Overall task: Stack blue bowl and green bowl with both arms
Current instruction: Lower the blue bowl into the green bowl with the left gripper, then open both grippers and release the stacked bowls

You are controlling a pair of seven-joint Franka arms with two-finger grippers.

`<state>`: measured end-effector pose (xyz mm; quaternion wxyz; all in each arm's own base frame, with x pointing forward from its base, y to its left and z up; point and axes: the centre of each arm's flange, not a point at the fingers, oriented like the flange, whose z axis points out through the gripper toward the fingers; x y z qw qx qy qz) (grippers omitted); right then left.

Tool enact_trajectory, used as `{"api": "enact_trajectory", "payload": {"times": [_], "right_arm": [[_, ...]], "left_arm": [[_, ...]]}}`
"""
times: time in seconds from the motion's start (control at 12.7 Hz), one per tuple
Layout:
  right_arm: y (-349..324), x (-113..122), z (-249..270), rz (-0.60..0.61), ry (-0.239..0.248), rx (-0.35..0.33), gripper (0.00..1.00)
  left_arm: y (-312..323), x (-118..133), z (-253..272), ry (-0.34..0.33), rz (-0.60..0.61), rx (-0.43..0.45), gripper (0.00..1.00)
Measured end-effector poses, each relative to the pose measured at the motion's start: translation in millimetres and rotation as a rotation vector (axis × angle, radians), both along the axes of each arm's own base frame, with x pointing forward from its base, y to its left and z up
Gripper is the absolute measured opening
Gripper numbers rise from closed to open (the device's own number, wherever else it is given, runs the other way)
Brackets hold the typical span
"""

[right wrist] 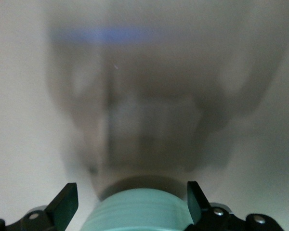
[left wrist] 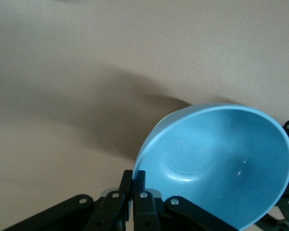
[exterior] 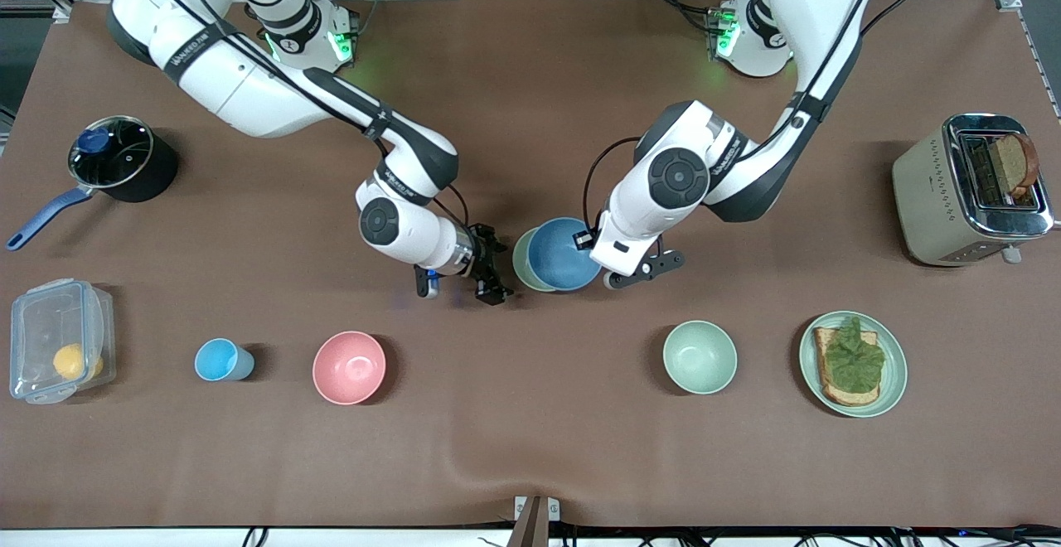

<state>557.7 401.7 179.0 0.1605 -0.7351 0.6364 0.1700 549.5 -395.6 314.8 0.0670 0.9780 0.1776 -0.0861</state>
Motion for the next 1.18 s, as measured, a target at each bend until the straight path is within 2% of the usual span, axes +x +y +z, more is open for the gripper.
{"api": "enact_trajectory", "payload": {"times": [0.55, 1.18], "right_arm": [[-1, 2, -11, -0.022, -0.003, -0.018, 1.0], [-1, 2, -10, -0.03, -0.003, -0.016, 1.0]], "left_arm": [[-16, -9, -40, 0.035, 0.009, -0.003, 0.04], [-24, -13, -60, 0.038, 0.006, -0.014, 0.04]]}}
